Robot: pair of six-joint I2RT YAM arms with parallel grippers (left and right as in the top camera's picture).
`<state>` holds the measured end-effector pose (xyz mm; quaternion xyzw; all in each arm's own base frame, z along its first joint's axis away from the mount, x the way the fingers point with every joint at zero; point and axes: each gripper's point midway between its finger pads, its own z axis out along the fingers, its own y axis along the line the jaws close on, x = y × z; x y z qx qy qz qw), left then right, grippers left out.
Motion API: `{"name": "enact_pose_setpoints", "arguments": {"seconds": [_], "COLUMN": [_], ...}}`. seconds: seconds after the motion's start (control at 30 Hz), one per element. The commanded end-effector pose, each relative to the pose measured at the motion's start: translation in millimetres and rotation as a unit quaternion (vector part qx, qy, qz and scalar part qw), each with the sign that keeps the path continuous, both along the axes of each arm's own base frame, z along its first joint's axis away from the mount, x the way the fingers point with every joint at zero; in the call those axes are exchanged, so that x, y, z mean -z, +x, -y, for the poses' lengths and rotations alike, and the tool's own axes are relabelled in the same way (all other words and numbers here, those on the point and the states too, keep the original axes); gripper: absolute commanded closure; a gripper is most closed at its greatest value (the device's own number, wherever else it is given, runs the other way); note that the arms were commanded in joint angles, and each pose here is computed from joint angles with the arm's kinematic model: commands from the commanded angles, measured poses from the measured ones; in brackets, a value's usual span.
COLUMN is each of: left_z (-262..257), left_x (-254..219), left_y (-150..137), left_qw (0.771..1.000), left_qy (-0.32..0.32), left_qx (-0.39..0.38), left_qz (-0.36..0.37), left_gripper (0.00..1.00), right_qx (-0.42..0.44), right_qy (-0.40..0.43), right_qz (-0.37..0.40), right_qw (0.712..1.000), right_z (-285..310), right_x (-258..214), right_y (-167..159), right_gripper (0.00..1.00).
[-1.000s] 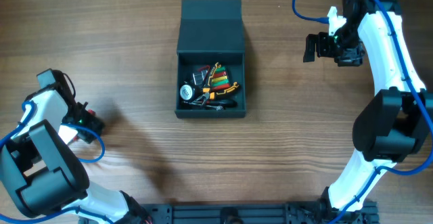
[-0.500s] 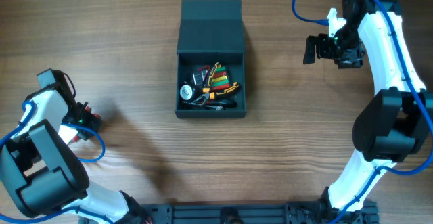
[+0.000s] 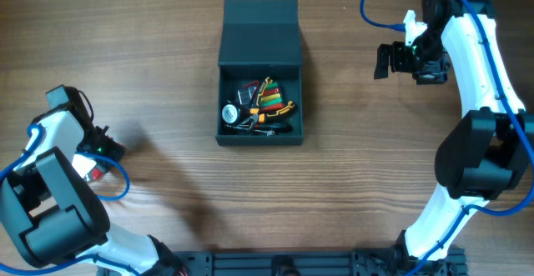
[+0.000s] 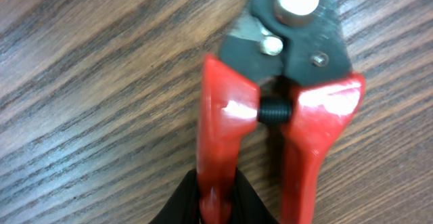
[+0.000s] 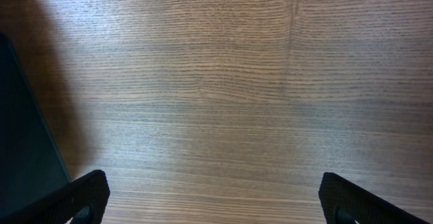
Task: Pack container
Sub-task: 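Close the left gripper on the red shears handles and lift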
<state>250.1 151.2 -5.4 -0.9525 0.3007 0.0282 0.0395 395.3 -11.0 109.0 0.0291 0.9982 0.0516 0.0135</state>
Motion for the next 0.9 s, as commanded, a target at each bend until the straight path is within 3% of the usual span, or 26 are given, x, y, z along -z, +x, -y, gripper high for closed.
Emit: {"name": "enact_pose_setpoints", "arguments": {"seconds": [0.0,0.33,0.6,0.73,0.87], "left_z": [0.7,1.1,-13.2,-14.8,1.4], "left_x": [7.8,4.7,-22.3,-45.6,-79.4], "left_y": [-7.0,-7.8,17.3,32.4,54.9], "left_qw": [1.0,1.0,0.988,0.969,0.92], "left_qy": [-0.007,-0.008,0.03,0.05,0.073], "left_qx": [-0.001,0.02,0.15,0.236,0.372], "left_qz": [-0.015,-0.017,0.027,0.05,0.1], "left_gripper": [0.96,0.96,0.96,0.96,0.96], "right_qx": [-0.006,-0.006,-0.005,-0.005,-0.005], "right_qy": [0.008,0.008,0.008,0.008,0.008], "right_qz": [-0.006,-0.006,-0.004,-0.003,-0.003], "right_qw": [1.0,1.0,1.0,1.0,1.0], "right_z": [-2.7,-2.8,-2.7,-2.7,-2.7], "right_x": [4.0,4.0,4.0,4.0,4.0], "right_y": [-0.8,-0.9,-0.1,0.3,0.4], "right_gripper": [0.0,0.0,0.0,0.0,0.0]}}
